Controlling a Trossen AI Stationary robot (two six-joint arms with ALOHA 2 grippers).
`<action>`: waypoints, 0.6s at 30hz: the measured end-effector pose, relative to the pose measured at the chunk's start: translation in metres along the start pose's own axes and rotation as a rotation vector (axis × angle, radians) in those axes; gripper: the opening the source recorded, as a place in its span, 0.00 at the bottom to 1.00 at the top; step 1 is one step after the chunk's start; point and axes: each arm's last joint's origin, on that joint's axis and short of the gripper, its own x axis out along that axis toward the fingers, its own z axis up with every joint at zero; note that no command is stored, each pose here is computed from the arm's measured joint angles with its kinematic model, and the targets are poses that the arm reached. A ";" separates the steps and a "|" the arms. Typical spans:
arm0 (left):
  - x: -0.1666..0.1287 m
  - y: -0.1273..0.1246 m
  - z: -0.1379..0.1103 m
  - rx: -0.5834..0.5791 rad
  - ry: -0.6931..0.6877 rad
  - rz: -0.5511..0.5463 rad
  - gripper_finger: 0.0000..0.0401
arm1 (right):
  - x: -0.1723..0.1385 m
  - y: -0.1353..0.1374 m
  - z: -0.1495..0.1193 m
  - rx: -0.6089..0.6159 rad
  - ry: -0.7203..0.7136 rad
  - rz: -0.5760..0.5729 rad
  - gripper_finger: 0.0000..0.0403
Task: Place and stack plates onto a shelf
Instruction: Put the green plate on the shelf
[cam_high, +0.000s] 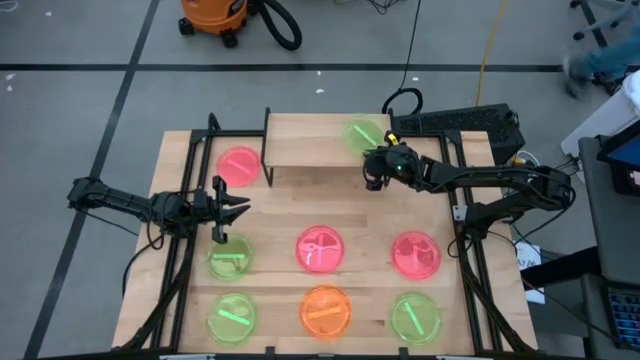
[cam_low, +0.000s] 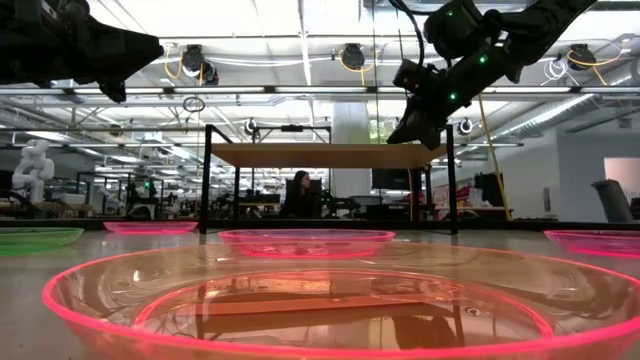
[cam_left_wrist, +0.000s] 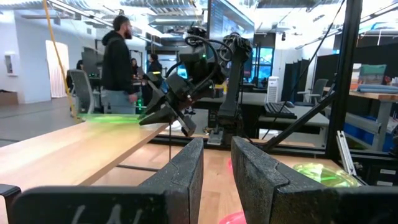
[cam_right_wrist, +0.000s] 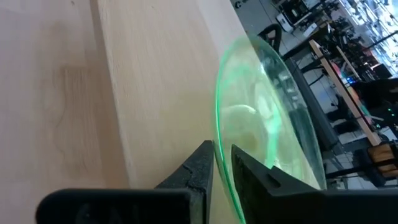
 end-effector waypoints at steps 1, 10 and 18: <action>0.000 0.000 0.000 0.000 0.000 0.000 0.22 | 0.000 0.000 0.000 0.001 0.000 0.000 0.12; 0.000 0.000 0.000 0.000 0.000 0.000 0.22 | -0.002 0.000 0.003 0.008 -0.057 0.057 0.17; 0.000 0.000 0.000 0.000 0.000 0.000 0.22 | -0.002 0.000 0.003 0.008 -0.043 0.038 0.21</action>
